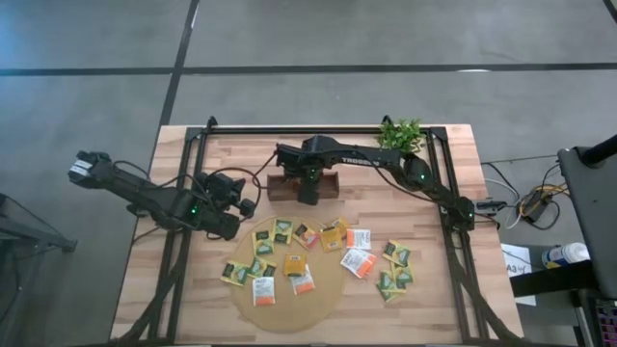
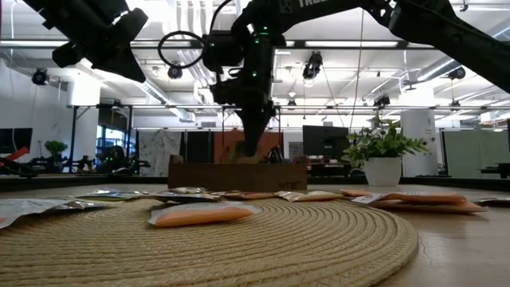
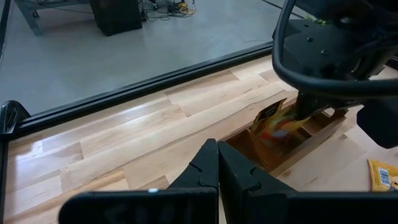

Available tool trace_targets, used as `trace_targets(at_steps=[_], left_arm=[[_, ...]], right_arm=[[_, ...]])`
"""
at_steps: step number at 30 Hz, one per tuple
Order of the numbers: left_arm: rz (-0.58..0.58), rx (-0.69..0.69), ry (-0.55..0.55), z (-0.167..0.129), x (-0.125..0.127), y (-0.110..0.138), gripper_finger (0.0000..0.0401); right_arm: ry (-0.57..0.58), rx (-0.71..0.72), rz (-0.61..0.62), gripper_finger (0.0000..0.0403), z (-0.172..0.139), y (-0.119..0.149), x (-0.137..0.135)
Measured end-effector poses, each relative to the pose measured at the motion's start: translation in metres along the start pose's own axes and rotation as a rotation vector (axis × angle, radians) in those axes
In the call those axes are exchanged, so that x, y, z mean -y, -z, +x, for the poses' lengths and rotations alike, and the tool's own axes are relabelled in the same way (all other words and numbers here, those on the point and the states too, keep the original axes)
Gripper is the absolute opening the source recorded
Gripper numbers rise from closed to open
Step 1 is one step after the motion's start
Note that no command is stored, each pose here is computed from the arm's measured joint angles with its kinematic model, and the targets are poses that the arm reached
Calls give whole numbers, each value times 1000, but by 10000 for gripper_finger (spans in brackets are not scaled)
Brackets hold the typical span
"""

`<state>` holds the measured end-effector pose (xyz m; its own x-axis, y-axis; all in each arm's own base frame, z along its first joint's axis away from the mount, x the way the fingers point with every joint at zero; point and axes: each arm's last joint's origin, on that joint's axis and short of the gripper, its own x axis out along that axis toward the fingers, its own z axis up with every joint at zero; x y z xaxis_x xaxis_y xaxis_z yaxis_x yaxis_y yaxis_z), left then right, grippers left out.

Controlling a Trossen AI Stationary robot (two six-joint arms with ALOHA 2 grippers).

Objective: Pick & Place Tea
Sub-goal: Put the yellow tea bag into the middle section of the wooden organizer

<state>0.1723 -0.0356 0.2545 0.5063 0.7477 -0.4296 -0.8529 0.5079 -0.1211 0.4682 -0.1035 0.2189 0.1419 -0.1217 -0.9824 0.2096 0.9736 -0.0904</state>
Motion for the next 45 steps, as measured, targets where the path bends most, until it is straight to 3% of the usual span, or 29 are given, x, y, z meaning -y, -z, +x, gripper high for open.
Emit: trace_targets(at_steps=[6, 14, 22, 27, 30, 36, 40, 45], left_arm=[[0, 0, 0, 0, 0, 0, 0], [0, 0, 0, 0, 0, 0, 0], [0, 0, 0, 0, 0, 0, 0], [0, -6, 3, 0, 0, 0, 0], [0, -7, 3, 0, 0, 0, 0], [-7, -7, 7, 0, 1, 0, 0], [-13, -7, 11, 0, 1, 0, 0], [-43, -21, 41, 0, 5, -1, 0]], right_arm=[[-6, 42, 24, 76, 0, -4, 0], [-3, 79, 16, 92, -3, -8, 0], [42, 147, -9, 100, -36, -6, 0], [-16, 120, -42, 98, -51, 7, -8], [-110, 82, -51, 92, -44, 19, -18], [-142, 125, -46, 80, -33, 57, -51], [-184, 228, 42, 74, -37, 88, -69], [-322, 303, 340, 76, -39, 122, -84]])
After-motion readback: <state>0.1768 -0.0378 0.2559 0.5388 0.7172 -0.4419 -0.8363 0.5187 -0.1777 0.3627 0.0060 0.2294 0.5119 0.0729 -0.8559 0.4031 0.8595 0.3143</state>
